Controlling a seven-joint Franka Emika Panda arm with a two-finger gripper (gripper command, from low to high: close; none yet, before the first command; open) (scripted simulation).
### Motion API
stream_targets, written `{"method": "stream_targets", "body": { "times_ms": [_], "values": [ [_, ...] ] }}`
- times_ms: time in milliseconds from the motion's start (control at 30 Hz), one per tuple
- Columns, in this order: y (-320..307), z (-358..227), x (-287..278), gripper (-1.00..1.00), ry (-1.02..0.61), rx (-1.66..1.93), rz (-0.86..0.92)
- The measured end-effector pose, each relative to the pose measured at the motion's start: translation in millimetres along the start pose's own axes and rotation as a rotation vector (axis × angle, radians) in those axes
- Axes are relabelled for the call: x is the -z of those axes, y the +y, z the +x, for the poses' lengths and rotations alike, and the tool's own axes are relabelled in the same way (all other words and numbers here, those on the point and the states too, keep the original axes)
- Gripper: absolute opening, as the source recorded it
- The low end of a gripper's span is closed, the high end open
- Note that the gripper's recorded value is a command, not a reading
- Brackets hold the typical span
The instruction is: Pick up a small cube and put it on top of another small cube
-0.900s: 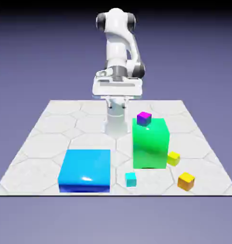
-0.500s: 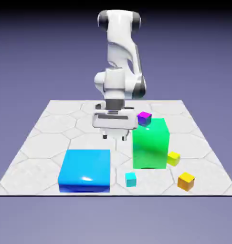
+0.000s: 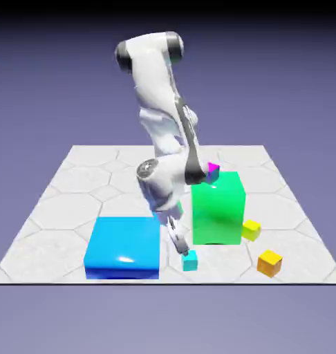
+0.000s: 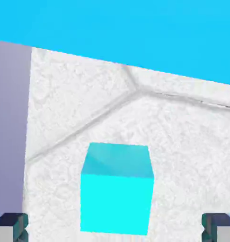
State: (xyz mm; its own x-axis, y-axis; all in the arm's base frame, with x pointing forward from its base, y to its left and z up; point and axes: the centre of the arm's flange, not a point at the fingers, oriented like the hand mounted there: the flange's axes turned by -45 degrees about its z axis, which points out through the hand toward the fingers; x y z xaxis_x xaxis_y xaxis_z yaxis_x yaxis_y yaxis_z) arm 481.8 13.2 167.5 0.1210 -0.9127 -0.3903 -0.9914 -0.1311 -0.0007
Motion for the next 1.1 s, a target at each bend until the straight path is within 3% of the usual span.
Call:
{"method": "stream_targets", "body": {
  "times_ms": [133,167,433,833,900,1000,1033,1100],
  "values": [
    [1,6,-51,0.0,0.001,0.0,0.0],
    [1,6,-56,-1.0,0.002,0.0,-0.001],
    [-6,-13,8,-1.0,-0.004,0.026,-0.015],
    [-76,-249,-35,-1.0,-0.002,0.467,-0.201],
    [-77,-257,-35,-1.0,0.001,0.48,-0.203],
    [-68,-247,-101,-1.0,0.001,0.48,-0.202],
    [-68,-247,-103,1.0,0.001,0.48,-0.203],
    [-68,-247,-103,1.0,0.002,0.48,-0.204]
  ]
}}
